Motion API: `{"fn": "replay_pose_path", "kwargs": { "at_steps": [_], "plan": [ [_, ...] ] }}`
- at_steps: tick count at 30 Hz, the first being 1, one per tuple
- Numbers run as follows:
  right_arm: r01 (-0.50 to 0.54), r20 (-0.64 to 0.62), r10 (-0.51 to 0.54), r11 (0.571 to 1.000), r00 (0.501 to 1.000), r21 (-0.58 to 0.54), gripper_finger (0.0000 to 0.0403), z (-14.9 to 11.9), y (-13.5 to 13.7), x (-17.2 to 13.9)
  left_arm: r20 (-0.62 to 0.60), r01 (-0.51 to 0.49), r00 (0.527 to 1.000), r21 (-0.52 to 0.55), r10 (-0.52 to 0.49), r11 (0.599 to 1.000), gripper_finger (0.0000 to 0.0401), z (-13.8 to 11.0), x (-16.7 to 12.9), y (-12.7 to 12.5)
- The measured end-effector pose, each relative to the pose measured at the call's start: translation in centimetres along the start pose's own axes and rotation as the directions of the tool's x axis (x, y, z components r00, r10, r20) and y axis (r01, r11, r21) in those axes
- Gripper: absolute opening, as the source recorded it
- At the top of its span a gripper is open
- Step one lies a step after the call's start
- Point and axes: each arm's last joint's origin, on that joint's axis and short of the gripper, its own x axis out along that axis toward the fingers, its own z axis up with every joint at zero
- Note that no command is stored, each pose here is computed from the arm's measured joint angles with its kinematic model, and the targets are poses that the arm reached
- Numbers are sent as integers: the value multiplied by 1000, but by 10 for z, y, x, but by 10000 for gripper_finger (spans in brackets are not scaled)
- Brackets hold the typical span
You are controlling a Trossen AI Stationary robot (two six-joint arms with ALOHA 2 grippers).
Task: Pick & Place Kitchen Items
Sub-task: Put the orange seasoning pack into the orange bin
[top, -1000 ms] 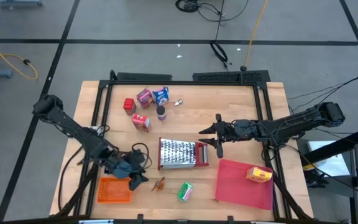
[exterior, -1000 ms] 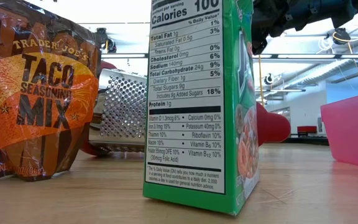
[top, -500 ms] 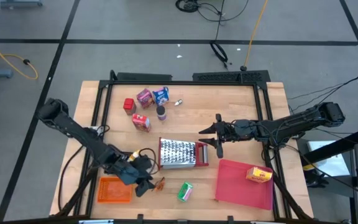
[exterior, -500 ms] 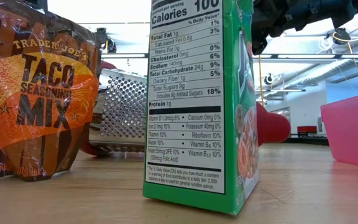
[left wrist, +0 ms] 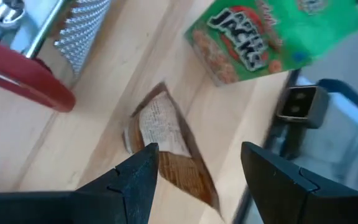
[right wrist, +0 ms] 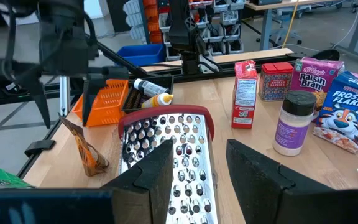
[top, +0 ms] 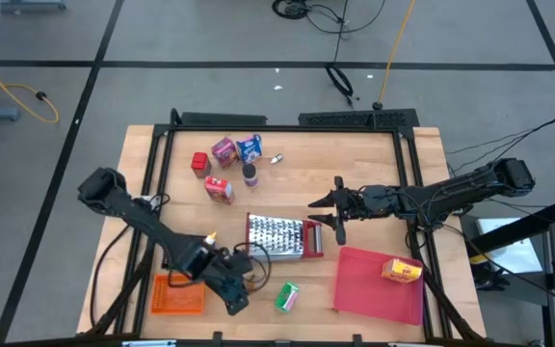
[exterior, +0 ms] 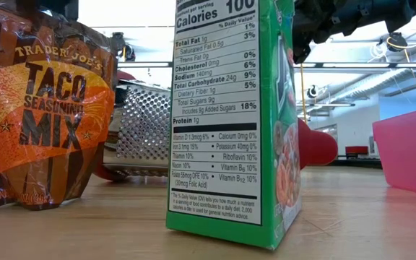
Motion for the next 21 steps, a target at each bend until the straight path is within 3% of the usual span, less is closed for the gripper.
{"fn": "replay_pose_path", "kwargs": {
  "at_steps": [3, 10, 13, 19, 21],
  "plan": [
    [0, 0, 0, 1000, 1000, 0, 141, 0, 0, 0, -26, -54, 998, 2, 54, 999, 230, 1, 7, 1],
    [0, 0, 0, 1000, 1000, 0, 141, 0, 0, 0, -55, -53, 997, 8, 53, 999, 210, 3, 10, 1],
    [0, 0, 0, 1000, 1000, 0, 141, 0, 0, 0, -68, -76, 995, -6, 76, 997, 161, 2, 10, 4],
    [0, 0, 0, 1000, 1000, 0, 141, 0, 0, 0, -79, -74, 994, -17, 73, 997, 22, 3, 10, 4],
    [0, 0, 0, 1000, 1000, -5, 141, 0, 0, 0, -79, -75, 994, -25, 73, 997, 9, 3, 10, 5]
  ]
}}
